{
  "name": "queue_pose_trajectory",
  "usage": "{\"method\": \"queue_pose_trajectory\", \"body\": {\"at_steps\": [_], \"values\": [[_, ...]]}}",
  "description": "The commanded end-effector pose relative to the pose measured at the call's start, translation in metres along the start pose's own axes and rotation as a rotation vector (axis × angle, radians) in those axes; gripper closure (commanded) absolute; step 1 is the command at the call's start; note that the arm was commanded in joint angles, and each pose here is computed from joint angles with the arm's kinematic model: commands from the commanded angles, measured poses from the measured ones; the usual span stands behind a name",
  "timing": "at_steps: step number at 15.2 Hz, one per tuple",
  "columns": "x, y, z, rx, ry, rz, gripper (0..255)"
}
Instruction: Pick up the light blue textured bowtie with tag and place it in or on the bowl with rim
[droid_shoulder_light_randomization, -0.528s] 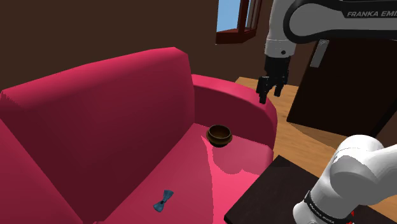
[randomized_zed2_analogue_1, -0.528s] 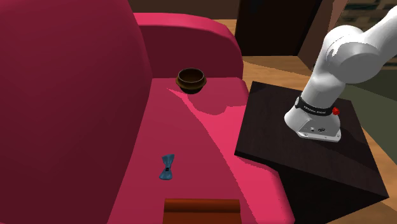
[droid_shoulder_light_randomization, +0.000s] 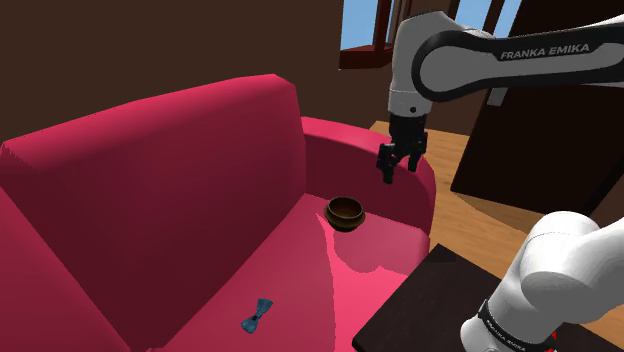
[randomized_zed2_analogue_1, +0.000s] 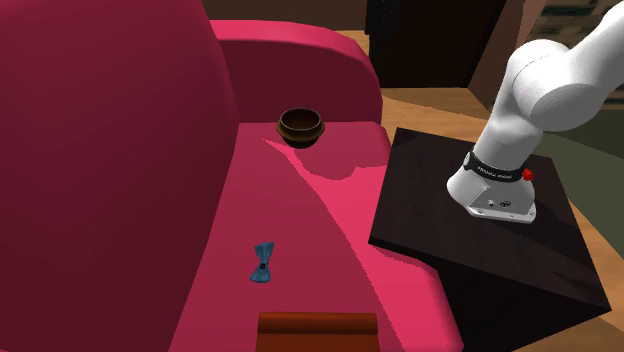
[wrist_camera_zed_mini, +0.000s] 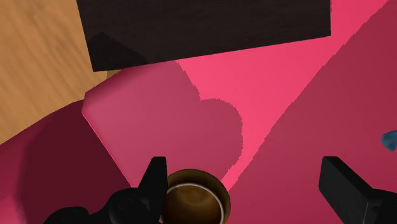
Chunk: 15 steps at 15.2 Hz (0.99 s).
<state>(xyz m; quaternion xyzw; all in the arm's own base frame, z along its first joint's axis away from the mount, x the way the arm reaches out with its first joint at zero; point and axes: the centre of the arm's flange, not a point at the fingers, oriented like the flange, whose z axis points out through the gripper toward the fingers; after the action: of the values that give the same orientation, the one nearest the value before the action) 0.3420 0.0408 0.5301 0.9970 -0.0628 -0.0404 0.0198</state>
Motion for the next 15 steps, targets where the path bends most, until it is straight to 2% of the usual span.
{"method": "queue_pose_trajectory", "body": {"at_steps": [1,15], "values": [[0.011,-0.023,0.017,0.004,-0.006,0.002,0],[0.077,-0.151,0.133,0.026,-0.050,0.014,0]]}}
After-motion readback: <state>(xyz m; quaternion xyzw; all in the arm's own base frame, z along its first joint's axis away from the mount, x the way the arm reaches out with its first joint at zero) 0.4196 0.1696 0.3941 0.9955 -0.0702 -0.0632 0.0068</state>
